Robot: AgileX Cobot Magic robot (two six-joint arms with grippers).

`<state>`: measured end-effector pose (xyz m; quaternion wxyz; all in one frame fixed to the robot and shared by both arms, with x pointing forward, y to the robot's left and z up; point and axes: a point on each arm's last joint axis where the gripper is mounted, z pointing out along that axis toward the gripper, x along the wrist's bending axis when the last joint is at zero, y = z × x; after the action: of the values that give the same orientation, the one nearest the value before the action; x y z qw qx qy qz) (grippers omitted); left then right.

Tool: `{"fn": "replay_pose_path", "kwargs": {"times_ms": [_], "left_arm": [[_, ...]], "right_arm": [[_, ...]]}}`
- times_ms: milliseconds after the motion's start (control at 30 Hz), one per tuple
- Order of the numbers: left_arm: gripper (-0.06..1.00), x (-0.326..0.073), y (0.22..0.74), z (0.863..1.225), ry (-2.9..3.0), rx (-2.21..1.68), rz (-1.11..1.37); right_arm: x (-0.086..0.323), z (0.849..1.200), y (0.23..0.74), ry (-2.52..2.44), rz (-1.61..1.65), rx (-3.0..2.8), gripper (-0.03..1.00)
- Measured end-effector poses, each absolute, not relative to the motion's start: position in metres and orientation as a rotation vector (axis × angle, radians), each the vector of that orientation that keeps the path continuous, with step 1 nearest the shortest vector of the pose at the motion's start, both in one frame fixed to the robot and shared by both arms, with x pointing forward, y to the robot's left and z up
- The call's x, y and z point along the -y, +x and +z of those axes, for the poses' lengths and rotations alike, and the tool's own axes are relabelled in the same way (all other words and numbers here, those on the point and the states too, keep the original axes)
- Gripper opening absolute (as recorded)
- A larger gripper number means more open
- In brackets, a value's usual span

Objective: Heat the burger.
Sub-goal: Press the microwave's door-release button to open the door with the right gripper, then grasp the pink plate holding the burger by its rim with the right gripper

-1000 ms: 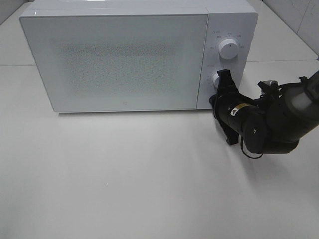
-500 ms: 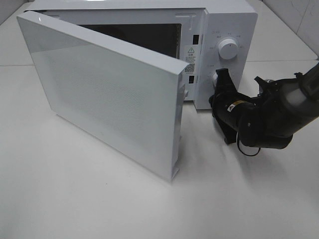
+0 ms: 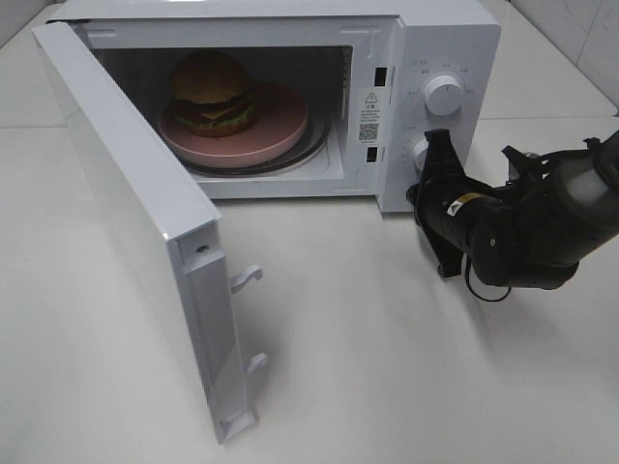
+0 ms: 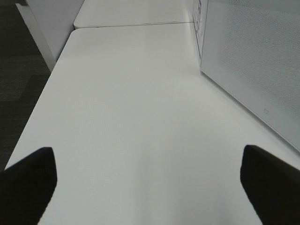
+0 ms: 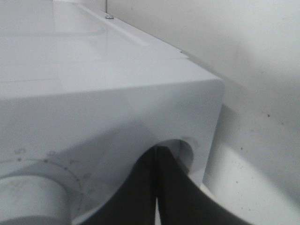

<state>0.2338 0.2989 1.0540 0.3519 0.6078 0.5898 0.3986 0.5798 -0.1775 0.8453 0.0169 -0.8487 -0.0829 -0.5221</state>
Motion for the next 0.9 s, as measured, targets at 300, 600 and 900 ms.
{"fn": "replay_pose_path", "kwargs": {"times_ms": [300, 600, 900], "left_arm": [[0.99, -0.299, 0.234, 1.054, 1.573, -1.526, 1.032], [0.99, -0.299, 0.234, 1.054, 1.573, -1.526, 1.032], [0.99, -0.299, 0.234, 1.054, 1.573, -1.526, 1.032]], "right_arm": [[0.18, 0.843, 0.568, -2.612, -1.625, 0.294, 0.03], [0.18, 0.847, 0.565, -2.599, -1.63, 0.317, 0.03], [0.184, 0.851, 0.555, -2.607, -1.621, 0.32, 0.03]]}}
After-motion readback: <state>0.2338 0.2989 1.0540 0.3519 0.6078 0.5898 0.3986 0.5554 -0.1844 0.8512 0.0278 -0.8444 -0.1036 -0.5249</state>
